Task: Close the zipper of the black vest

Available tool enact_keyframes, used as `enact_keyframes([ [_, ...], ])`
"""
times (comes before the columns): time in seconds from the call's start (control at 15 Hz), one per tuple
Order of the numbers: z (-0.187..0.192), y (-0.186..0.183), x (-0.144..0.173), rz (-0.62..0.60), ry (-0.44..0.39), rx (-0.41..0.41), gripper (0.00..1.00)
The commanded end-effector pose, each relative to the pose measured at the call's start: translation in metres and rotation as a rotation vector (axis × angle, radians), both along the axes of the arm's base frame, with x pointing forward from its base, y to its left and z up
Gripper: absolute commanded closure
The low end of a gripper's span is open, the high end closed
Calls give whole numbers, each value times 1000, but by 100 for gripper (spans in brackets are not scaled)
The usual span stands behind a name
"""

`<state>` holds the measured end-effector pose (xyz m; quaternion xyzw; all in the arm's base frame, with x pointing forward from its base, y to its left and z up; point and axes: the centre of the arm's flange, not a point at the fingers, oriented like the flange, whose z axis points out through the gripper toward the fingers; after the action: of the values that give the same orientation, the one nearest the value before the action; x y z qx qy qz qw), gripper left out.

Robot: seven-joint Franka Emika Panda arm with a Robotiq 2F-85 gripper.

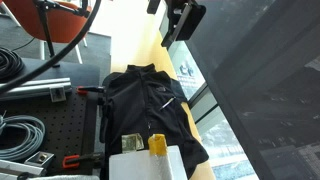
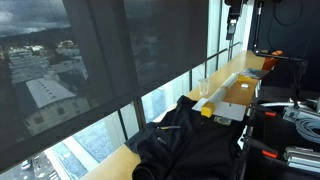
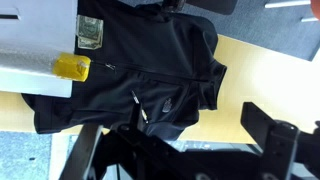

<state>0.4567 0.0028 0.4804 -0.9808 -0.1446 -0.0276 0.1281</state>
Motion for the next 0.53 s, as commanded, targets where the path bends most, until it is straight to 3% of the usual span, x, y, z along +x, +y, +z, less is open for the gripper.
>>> enact_keyframes([
  [0.0,1,0,0,0,-2,0,0],
  [0.47,3,0,1,0,-7,0,0],
])
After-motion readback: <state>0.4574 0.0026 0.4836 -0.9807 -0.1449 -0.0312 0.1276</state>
